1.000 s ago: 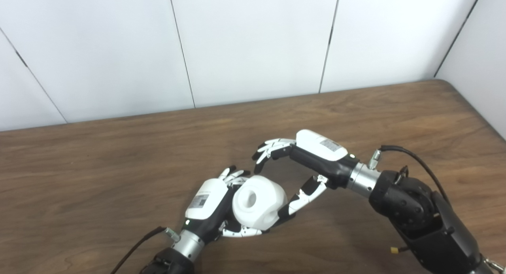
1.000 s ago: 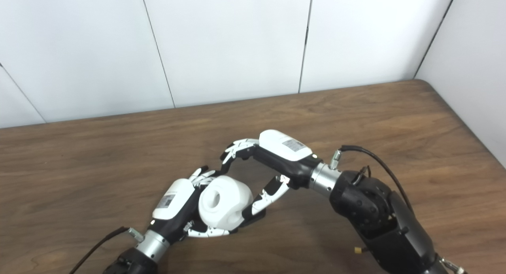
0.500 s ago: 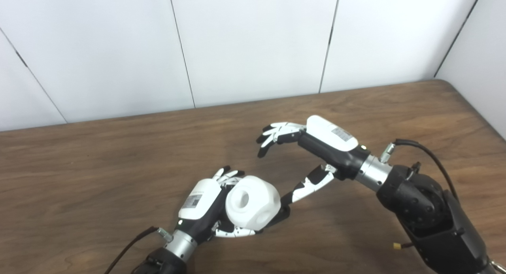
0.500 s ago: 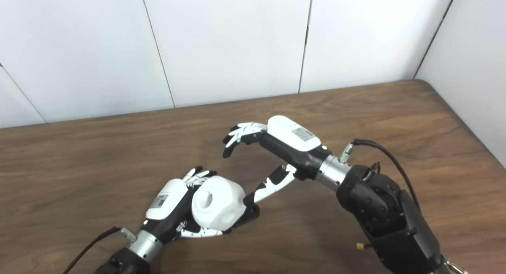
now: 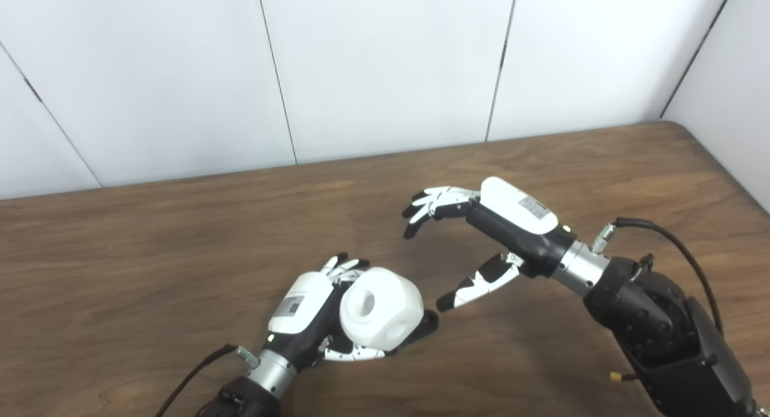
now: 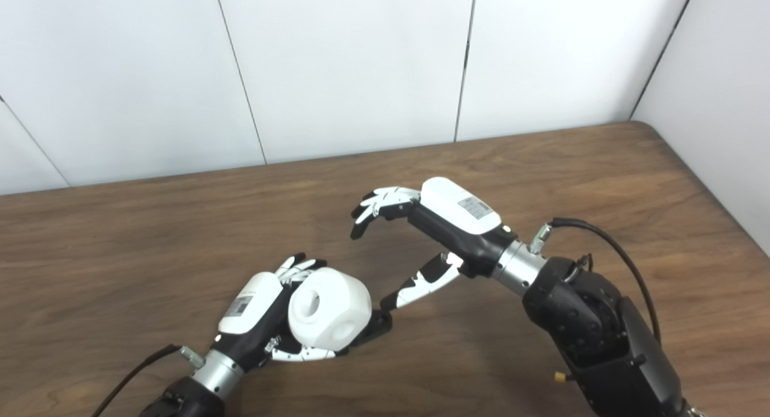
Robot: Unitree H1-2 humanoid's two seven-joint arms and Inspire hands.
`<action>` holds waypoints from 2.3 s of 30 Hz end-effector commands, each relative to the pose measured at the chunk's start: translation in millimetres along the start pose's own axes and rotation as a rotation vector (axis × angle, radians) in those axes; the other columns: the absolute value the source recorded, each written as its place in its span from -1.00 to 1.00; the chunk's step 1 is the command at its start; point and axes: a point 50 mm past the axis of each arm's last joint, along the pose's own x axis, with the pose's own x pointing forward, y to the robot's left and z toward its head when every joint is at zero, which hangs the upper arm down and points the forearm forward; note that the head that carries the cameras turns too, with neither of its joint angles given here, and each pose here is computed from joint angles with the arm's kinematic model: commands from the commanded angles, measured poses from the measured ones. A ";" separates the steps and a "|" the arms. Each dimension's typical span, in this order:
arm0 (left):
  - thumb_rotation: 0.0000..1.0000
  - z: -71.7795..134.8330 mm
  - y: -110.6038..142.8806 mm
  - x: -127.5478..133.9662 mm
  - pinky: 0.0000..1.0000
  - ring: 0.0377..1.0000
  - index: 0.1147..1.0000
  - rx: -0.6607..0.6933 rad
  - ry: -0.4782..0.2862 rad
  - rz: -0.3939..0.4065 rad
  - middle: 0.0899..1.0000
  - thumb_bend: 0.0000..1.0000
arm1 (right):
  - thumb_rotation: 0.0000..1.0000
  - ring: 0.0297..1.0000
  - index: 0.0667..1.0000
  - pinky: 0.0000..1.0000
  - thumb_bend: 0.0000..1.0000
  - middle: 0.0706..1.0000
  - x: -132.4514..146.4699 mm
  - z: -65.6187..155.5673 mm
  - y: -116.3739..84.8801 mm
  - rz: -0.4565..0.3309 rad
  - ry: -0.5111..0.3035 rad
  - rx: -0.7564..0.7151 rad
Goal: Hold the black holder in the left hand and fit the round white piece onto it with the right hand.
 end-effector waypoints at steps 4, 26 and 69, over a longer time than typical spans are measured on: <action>-0.86 -2.3 6.6 -0.5 1.00 0.79 -0.17 0.034 -0.014 -0.002 0.47 0.05 | -0.24 0.61 0.27 0.27 -0.13 0.51 9.3 10.6 -13.1 -0.065 -0.111 -0.093; -0.87 4.1 -2.7 5.9 1.00 0.78 -0.17 0.034 -0.009 0.000 0.46 0.05 | -0.08 0.37 0.31 0.03 -0.42 0.36 29.4 22.4 -6.2 -0.105 -0.248 -0.138; -0.86 3.5 3.2 4.9 1.00 0.80 -0.17 0.029 0.008 0.006 0.47 0.05 | -0.51 0.33 0.19 0.00 -0.26 0.26 4.2 4.0 22.5 -0.086 -0.250 -0.051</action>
